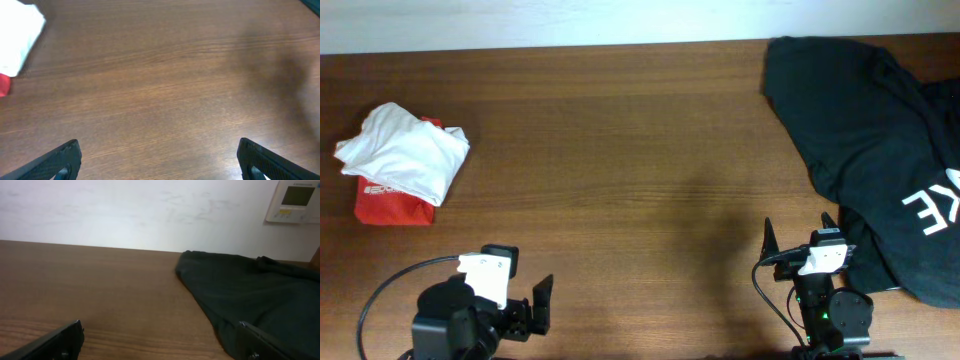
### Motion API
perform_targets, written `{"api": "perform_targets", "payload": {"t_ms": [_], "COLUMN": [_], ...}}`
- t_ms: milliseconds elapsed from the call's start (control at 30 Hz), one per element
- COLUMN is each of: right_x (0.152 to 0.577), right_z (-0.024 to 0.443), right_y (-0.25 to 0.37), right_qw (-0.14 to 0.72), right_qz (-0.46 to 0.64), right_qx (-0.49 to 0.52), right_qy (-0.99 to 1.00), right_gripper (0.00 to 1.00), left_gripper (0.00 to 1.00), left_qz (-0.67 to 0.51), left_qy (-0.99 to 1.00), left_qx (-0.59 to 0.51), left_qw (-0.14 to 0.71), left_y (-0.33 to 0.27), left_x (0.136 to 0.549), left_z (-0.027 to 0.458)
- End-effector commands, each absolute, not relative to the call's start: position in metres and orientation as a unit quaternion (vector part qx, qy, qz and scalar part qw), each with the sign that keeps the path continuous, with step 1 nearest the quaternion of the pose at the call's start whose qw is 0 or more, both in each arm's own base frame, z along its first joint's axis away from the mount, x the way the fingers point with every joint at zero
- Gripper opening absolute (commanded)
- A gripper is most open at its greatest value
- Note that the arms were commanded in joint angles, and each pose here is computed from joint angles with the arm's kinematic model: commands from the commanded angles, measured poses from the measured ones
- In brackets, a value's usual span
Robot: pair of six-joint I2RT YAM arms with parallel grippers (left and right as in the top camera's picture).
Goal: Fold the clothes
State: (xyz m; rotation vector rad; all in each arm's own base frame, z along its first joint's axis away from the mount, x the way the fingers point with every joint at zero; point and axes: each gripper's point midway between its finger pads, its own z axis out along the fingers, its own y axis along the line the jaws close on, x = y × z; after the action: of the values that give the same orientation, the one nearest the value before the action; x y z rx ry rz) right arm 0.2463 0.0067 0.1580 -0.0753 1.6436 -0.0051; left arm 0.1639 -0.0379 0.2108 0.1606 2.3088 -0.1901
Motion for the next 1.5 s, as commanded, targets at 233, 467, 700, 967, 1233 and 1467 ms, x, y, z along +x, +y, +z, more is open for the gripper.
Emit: {"api": "perform_targets", "payload": {"t_ms": [233,467,700,967,1233,1467], "right_x": [0.246,0.246,0.246,0.246,0.246,0.246], "right_z": [0.157,0.157,0.157,0.157,0.157,0.157], "right_y": [0.005,0.005,0.005,0.005,0.005,0.005], "right_qw": [0.681,0.681,0.681,0.681,0.681,0.681], "right_qz": [-0.004,-0.004,-0.004,-0.004,-0.004,-0.004], "right_qx": [-0.032,-0.032,-0.032,-0.032,-0.032,-0.032], "right_qy": [0.732,0.732,0.732,0.732,0.732,0.732], "right_gripper": [0.99,0.99,0.99,0.99,0.99,0.99], "left_gripper": [0.99,0.99,0.99,0.99,0.99,0.99], "left_qz": [-0.029,-0.014,0.041,0.025,0.021,0.021], "left_qy": [0.860,0.767,0.686,0.726,0.725,0.725], "left_qx": [0.008,0.023,0.075,0.083,0.087,0.087], "left_qw": [0.510,0.641,0.723,0.682,0.683,0.683], "left_y": [-0.008,-0.006,-0.006,-0.011,-0.013,-0.013], "left_x": [0.220,0.248,0.247,0.245,0.245,0.245], "left_z": [0.176,0.171,0.188,0.159,0.159,0.159]}}
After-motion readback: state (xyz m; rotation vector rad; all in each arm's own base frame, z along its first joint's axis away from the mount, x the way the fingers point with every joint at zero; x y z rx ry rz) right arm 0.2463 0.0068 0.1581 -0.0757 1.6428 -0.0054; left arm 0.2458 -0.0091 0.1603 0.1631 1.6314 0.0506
